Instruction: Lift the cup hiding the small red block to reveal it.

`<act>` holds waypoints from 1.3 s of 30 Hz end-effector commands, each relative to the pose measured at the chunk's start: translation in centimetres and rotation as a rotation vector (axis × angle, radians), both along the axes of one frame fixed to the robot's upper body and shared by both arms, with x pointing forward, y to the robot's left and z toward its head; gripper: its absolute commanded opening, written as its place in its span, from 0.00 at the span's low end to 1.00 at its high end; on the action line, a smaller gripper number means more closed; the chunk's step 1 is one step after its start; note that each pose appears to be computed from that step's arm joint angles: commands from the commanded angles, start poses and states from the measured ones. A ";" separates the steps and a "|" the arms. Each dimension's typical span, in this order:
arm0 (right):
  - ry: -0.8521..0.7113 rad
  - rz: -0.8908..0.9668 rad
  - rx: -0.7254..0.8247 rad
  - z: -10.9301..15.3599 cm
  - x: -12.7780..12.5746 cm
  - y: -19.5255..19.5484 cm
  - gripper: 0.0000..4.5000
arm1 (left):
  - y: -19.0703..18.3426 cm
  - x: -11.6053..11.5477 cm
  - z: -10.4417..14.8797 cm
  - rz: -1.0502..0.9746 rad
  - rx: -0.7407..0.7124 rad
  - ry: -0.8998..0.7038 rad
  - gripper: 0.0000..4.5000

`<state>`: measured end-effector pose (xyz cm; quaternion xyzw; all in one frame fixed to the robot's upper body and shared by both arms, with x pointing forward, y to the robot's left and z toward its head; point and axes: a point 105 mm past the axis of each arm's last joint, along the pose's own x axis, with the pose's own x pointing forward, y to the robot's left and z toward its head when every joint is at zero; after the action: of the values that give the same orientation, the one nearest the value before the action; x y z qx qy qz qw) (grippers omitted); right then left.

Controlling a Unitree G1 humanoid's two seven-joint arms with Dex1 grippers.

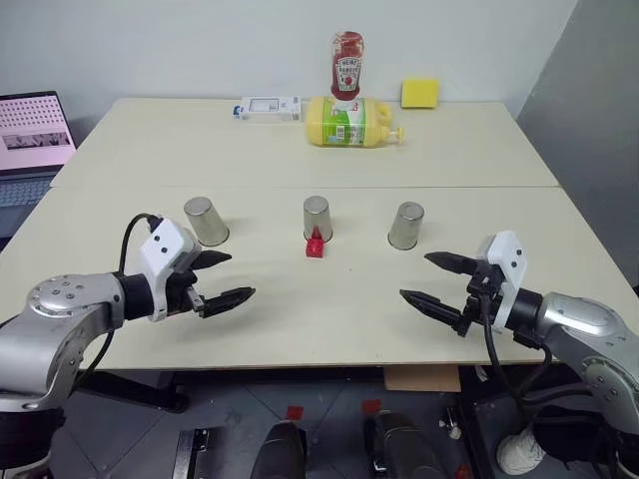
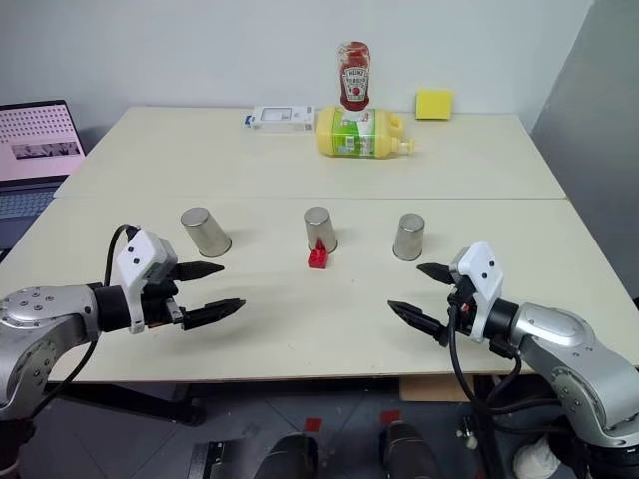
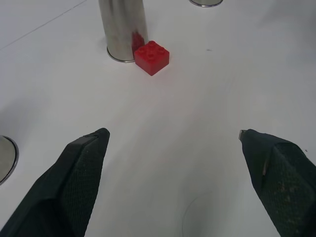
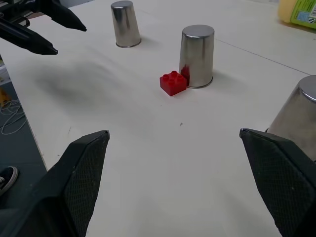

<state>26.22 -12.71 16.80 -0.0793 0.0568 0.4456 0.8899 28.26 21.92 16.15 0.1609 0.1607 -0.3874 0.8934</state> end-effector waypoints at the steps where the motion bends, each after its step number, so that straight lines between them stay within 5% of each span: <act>1: -0.047 0.013 0.000 1.2 -0.5 0.1 1.00 | -0.3 0.3 0.9 -0.021 0.018 -0.043 1.00; 39: -0.126 0.054 0.000 1.4 0.5 1.2 1.00 | 1.0 -0.7 1.2 0.054 0.031 -0.053 1.00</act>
<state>27.01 -11.98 17.09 -0.0935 0.0293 0.4556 0.8848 27.72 22.94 16.05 0.1663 0.1675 -0.3571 0.9037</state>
